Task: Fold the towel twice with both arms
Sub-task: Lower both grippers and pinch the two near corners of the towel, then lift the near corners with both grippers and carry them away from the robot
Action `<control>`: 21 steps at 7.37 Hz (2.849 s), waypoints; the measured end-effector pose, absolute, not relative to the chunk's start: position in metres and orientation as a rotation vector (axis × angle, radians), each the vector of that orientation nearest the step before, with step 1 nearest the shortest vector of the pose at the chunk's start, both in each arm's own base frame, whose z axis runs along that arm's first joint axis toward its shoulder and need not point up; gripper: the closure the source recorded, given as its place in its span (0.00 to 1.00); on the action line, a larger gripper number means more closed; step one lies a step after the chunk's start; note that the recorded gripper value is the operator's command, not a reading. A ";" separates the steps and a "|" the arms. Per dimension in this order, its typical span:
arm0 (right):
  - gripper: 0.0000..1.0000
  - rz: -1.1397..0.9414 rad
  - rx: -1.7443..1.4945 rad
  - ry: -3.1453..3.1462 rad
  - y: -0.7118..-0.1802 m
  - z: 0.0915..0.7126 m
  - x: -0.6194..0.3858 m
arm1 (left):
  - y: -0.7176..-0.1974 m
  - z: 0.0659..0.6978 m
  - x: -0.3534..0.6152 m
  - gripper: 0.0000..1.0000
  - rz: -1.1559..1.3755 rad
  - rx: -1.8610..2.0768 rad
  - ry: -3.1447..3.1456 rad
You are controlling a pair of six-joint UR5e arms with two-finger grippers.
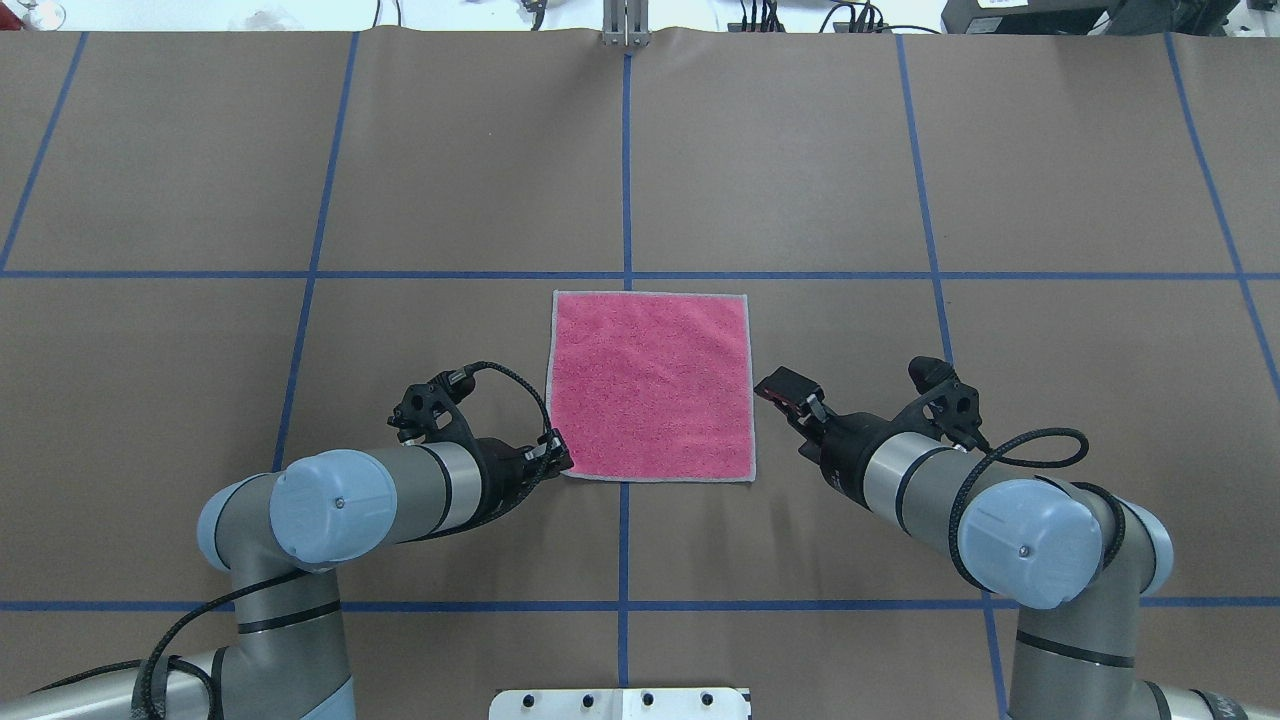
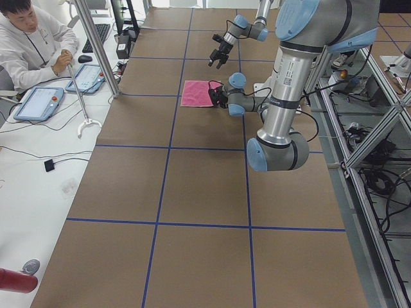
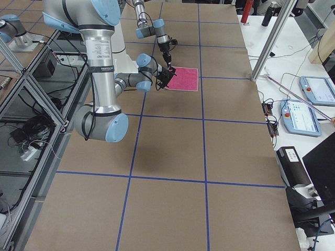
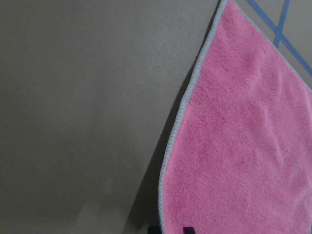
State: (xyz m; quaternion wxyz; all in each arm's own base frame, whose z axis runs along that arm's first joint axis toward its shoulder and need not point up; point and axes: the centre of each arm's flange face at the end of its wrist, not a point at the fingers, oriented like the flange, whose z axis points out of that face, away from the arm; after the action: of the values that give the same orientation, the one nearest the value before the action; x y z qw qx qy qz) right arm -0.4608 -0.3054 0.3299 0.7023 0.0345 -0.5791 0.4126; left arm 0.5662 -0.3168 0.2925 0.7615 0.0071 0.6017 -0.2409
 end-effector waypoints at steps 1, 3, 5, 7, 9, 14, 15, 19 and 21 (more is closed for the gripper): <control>0.02 0.918 0.079 -1.288 -0.304 0.331 -0.461 | -0.317 0.291 0.566 1.00 -0.524 0.016 1.310; 0.20 0.916 0.090 -1.284 -0.298 0.332 -0.468 | -0.318 0.290 0.565 1.00 -0.527 0.017 1.310; 0.31 0.912 0.086 -1.256 -0.285 0.343 -0.486 | -0.318 0.290 0.565 1.00 -0.528 0.020 1.312; 0.36 0.924 0.065 -1.210 -0.278 0.357 -0.513 | -0.319 0.289 0.564 1.00 -0.530 0.022 1.313; 0.36 0.957 0.046 -1.170 -0.278 0.342 -0.536 | -0.319 0.290 0.564 1.00 -0.532 0.023 1.311; 0.91 0.992 0.021 -1.158 -0.276 0.335 -0.542 | -0.319 0.291 0.564 1.00 -0.538 0.033 1.310; 0.99 1.007 0.012 -1.162 -0.276 0.334 -0.542 | -0.319 0.290 0.564 1.00 -0.540 0.037 1.311; 1.00 1.025 0.006 -1.180 -0.278 0.328 -0.533 | -0.319 0.285 0.561 1.00 -0.539 0.041 1.323; 1.00 1.026 -0.006 -1.214 -0.274 0.315 -0.511 | -0.317 0.269 0.543 1.00 -0.531 0.042 1.362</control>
State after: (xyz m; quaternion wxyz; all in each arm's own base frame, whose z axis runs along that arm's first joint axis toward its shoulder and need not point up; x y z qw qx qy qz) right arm -0.5106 -0.2739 0.3150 0.7006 -0.0026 -0.5451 0.4605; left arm 0.5434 -0.3166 0.2694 0.7444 0.0194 0.6219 -0.2424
